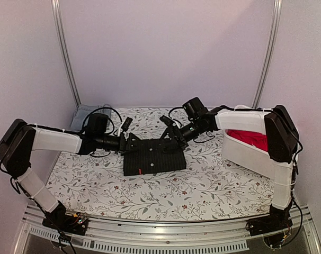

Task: Fold and stack the mixed laundry pile
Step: Adjust the square-folded shirt at the center of the board, then pick up the square-folded shirt from the center of the board.

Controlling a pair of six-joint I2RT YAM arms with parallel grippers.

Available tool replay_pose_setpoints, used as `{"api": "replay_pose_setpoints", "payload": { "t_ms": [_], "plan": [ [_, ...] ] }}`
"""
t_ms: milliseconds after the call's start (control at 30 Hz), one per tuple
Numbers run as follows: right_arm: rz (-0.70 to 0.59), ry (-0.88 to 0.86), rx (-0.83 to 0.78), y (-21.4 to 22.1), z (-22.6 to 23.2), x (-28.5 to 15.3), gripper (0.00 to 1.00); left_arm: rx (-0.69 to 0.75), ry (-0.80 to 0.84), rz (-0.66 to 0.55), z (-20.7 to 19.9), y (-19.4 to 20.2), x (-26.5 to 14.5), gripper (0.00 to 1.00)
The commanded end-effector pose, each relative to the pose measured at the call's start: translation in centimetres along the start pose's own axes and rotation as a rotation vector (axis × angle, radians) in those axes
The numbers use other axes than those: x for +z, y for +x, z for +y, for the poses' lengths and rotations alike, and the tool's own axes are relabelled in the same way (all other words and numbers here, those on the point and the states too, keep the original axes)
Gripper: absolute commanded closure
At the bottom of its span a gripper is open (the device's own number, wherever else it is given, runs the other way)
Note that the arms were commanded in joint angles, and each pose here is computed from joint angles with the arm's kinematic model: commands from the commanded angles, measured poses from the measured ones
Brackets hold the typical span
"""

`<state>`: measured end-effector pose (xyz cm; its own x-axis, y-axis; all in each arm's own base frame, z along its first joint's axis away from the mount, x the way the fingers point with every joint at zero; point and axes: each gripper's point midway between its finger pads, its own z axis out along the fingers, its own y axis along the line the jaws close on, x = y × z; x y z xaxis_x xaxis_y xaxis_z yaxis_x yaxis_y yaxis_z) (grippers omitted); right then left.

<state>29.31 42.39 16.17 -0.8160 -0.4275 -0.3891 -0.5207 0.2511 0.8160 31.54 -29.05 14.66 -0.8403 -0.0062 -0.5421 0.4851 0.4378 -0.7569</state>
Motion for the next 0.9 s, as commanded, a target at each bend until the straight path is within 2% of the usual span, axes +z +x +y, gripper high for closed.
{"api": "replay_pose_setpoints", "payload": {
  "t_ms": [0,200,300,433,567,767,867],
  "plan": [
    [0.109,-0.085,0.093,4.8,-2.8,3.4,0.01,-0.096,0.015,0.094,2.0,5.1,2.0,0.00],
    [0.160,0.042,0.270,9.1,-10.6,4.8,0.01,-0.274,-0.098,0.104,8.5,9.4,1.6,0.00],
    [0.176,0.107,0.324,10.8,-12.7,4.2,0.01,-0.259,-0.156,0.066,9.2,9.0,0.2,0.00],
    [0.135,0.078,0.231,8.2,-9.1,2.7,0.01,-0.105,-0.243,-0.012,7.6,5.0,-1.6,0.00],
    [0.003,0.062,0.075,2.7,-3.0,-0.7,0.01,0.122,-0.367,-0.068,5.1,1.2,-2.5,0.00],
    [-0.150,0.177,0.154,-0.2,-3.3,-5.6,0.01,0.494,-0.466,0.023,1.1,0.4,0.6,0.01],
    [-0.209,0.232,0.224,-0.3,-4.4,-7.9,0.02,0.661,-0.518,0.074,-0.4,1.0,3.3,0.06]
  ]
}}
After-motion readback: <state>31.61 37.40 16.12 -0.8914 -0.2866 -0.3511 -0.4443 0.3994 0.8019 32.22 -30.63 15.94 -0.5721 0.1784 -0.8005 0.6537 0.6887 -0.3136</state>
